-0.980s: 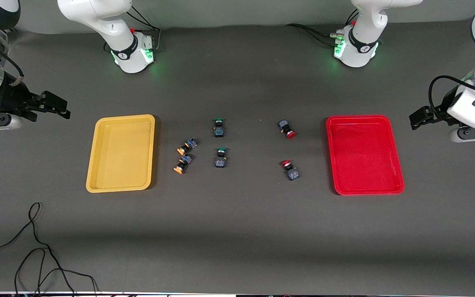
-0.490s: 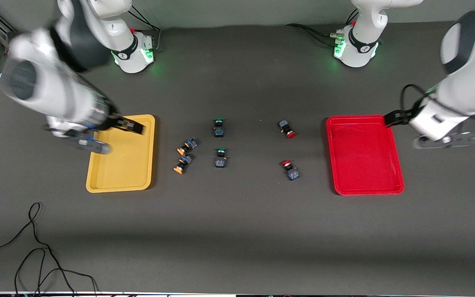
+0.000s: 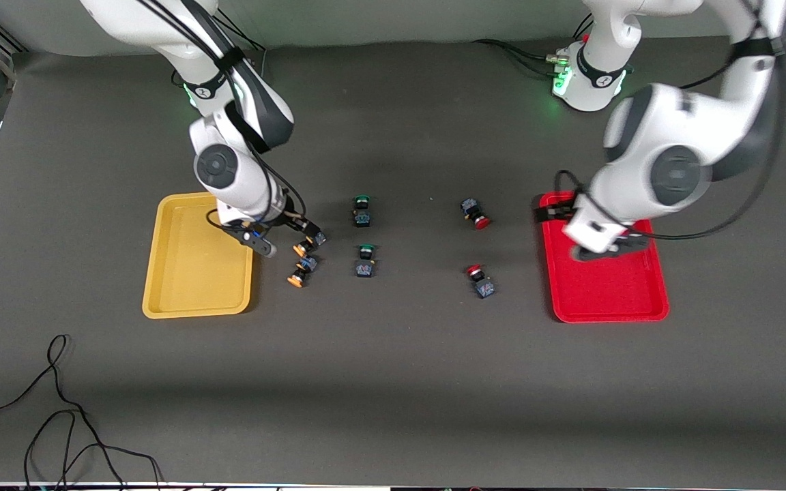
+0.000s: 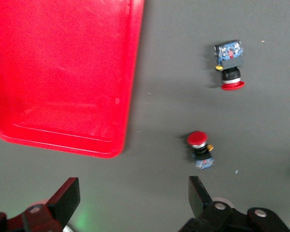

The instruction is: Place red and yellow buttons in trays

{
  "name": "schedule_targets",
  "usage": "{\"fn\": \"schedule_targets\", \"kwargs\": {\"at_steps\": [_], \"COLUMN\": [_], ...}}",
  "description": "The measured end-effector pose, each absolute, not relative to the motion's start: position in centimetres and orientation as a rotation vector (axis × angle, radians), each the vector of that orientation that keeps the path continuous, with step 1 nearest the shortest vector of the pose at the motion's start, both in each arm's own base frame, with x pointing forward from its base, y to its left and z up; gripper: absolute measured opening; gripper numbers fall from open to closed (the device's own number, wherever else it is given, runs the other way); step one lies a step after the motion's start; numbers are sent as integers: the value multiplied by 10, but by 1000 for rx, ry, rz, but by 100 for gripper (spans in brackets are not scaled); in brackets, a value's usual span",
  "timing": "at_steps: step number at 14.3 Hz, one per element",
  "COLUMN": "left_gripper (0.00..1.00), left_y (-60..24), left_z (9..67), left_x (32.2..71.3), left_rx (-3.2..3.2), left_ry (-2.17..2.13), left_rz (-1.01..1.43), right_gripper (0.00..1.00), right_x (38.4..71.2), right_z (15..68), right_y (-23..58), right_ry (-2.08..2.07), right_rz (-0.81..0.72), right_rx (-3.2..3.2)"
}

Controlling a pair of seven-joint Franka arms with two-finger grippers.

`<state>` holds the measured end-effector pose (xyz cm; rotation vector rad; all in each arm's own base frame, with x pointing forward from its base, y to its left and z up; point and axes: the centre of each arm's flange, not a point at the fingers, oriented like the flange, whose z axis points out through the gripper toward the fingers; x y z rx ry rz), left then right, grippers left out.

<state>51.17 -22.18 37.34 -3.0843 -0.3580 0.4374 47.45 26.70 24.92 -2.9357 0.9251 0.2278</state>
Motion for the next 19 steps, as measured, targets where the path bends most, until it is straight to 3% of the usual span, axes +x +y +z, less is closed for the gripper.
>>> {"fn": "schedule_targets", "kwargs": {"at_steps": [7,9,11,13,15,16,19], "left_gripper": [95,93,77,72,48,43,43], "left_y": [-326,-329,-331,-333,-336,-336,-334], "left_z": [220,191,175,170,174,175,195], "left_x": [430,427,425,424,426,427,438], "left_rx": [-3024,-3018,-3019,-3020,-3030,-3030,-3017], "left_ry": [-559,-597,-616,-632,-658,-671,-713], "left_rz": [403,396,389,384,383,383,395], "right_gripper": [96,74,54,32,32,32,32], "right_x": [476,475,476,477,481,486,514], "right_z": [184,179,178,177,182,190,251], "right_y": [264,263,263,262,257,252,197], "right_ry": [1050,1055,1060,1066,1079,1089,1061], "right_rz": [256,265,262,259,264,276,298], "right_rx": [-2885,-2886,-2882,-2878,-2878,-2884,-2934]}}
